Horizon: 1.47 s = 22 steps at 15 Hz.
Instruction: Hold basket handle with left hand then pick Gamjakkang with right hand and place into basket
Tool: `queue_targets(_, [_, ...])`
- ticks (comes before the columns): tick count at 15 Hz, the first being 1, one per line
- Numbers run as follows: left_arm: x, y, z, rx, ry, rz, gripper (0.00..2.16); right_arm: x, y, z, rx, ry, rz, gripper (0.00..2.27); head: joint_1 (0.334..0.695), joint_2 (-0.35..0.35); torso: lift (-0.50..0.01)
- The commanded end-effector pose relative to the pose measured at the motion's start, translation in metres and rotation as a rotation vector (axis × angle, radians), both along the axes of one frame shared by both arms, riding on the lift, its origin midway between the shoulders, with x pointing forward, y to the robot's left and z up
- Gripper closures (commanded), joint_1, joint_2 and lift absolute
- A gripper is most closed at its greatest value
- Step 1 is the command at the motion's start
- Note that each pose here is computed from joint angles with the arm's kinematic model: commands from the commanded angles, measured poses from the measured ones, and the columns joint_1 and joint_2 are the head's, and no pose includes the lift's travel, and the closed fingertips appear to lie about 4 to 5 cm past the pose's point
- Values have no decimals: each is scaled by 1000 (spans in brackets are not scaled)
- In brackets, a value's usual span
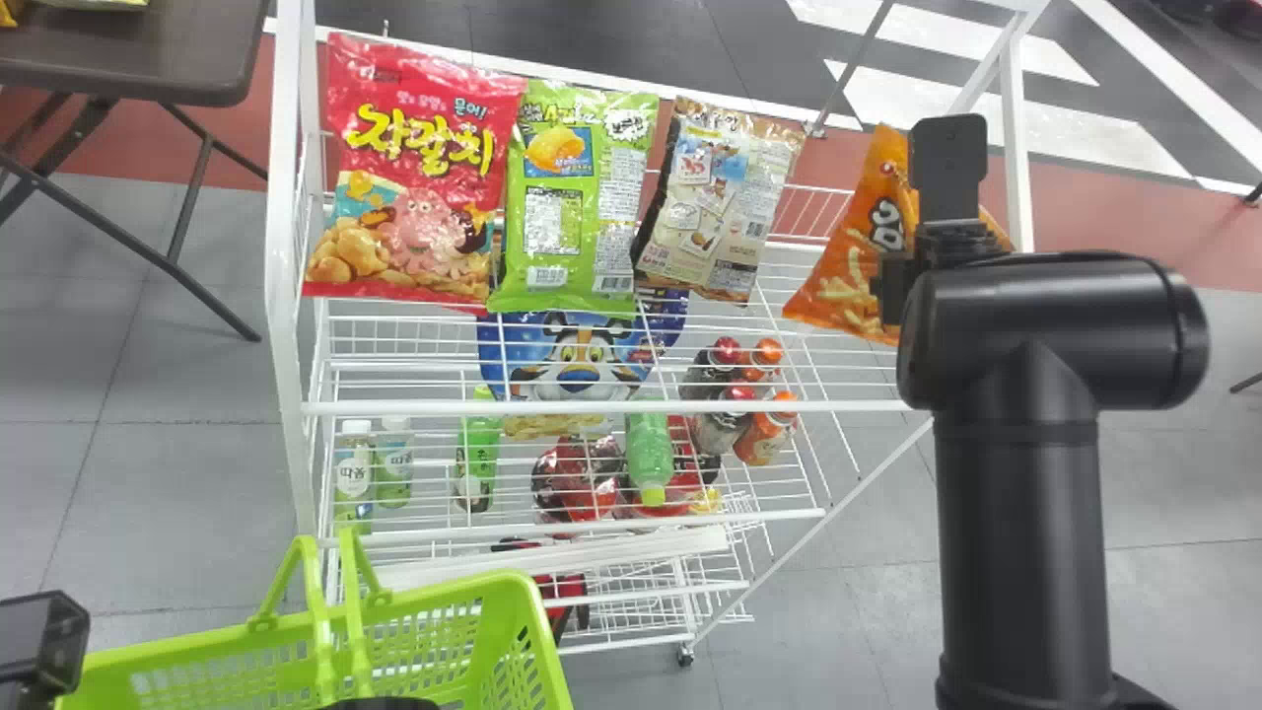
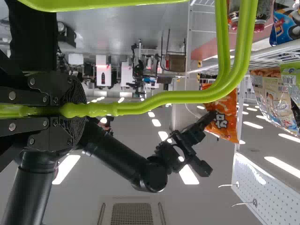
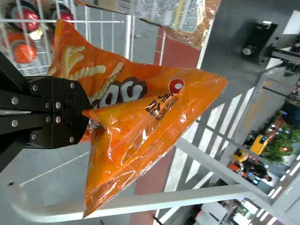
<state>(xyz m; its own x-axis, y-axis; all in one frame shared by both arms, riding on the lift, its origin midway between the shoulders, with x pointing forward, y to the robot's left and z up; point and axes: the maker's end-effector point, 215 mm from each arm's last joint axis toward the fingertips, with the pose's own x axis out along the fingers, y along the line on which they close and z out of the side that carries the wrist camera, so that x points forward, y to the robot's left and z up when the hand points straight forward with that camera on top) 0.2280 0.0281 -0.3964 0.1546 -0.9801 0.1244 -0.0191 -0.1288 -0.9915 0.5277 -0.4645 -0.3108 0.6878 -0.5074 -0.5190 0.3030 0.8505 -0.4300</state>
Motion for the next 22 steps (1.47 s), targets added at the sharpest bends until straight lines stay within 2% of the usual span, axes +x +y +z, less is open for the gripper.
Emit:
queue_targets(1, [-1,-1,1,-1,0,-4,2145,-26,26,11,56,16,5,2250,695,-350,-17])
queue_targets(4, [-1,-1,1,-1,0,-4,2145,-38,70,28,147,-28,104,2250,695,-350,-17])
queue_targets(7, [-2,0,-1,3,3,-2,2145,-46,132,31,329,-63,282,2253,695,-350,-17])
queue_targets(11, [-1,1,-2,5,5,0,2145,-70,205,23,473,-41,468,2250,695,-350,-17])
queue_targets(15, [7,3,2,6,-14,9,2145,-95,255,-1,581,34,584,2253,695,-350,-17])
queue_targets(18, [17,3,11,5,-43,12,2145,-113,292,-10,652,78,666,2253,695,-297,-17])
queue_targets(22, [30,4,20,0,-71,23,2145,-138,328,-24,697,139,739,2253,695,-234,-17])
